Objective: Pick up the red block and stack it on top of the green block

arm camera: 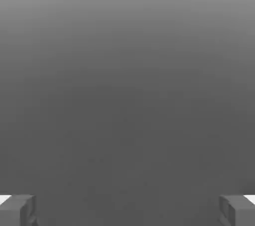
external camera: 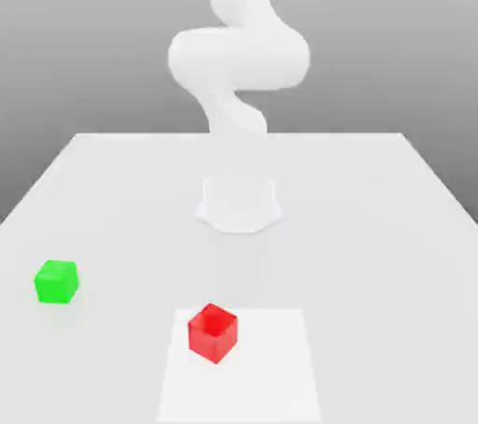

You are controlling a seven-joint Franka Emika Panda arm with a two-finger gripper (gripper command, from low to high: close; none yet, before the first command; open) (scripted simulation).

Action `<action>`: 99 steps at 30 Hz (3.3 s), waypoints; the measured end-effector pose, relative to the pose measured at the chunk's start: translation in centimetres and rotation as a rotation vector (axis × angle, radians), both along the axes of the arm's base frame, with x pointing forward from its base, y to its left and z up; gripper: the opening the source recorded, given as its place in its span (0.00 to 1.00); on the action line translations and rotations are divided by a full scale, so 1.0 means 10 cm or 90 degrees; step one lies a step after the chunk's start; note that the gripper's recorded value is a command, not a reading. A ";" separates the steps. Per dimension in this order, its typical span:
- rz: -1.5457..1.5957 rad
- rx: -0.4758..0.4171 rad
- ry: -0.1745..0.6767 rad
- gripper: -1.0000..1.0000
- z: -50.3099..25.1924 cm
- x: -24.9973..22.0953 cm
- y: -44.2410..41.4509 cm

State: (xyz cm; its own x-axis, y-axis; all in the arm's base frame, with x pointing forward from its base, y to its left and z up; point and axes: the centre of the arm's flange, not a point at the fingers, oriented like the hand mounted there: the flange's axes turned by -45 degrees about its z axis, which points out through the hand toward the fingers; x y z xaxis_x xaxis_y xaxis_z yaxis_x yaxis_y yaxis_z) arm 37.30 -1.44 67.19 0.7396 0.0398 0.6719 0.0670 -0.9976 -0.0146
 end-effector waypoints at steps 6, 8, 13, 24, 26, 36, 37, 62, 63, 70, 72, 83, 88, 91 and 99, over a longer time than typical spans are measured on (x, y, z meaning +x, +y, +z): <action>0.120 -0.010 0.097 0.50 -1.09 0.52 -0.15; 0.158 -0.018 0.128 0.50 -1.46 0.63 -0.15; 0.253 -0.048 0.203 0.50 -2.39 0.76 -0.11; 0.449 -0.162 0.353 0.50 -4.08 0.42 -0.09; 0.481 -0.189 0.377 0.50 -4.30 0.30 -0.13; 0.542 -0.256 0.409 0.50 -4.72 0.15 -0.24; 0.542 -0.257 0.408 0.50 -4.75 0.15 -0.24; 0.543 -0.257 0.410 0.00 -4.94 0.16 -0.24; 0.542 -0.257 0.409 0.00 -4.90 0.16 -0.24; 0.541 -0.252 0.412 0.00 -4.68 0.12 -0.24; 0.542 -0.249 0.415 0.00 -4.64 0.09 -0.23; 0.673 -0.267 0.383 0.00 -4.35 -0.22 -1.50; 0.745 -0.301 0.369 0.00 -4.27 -0.59 -2.16; 0.779 -0.323 0.367 0.00 -4.25 -0.92 -2.56; 0.818 -0.334 0.349 0.00 -4.18 -1.18 -2.89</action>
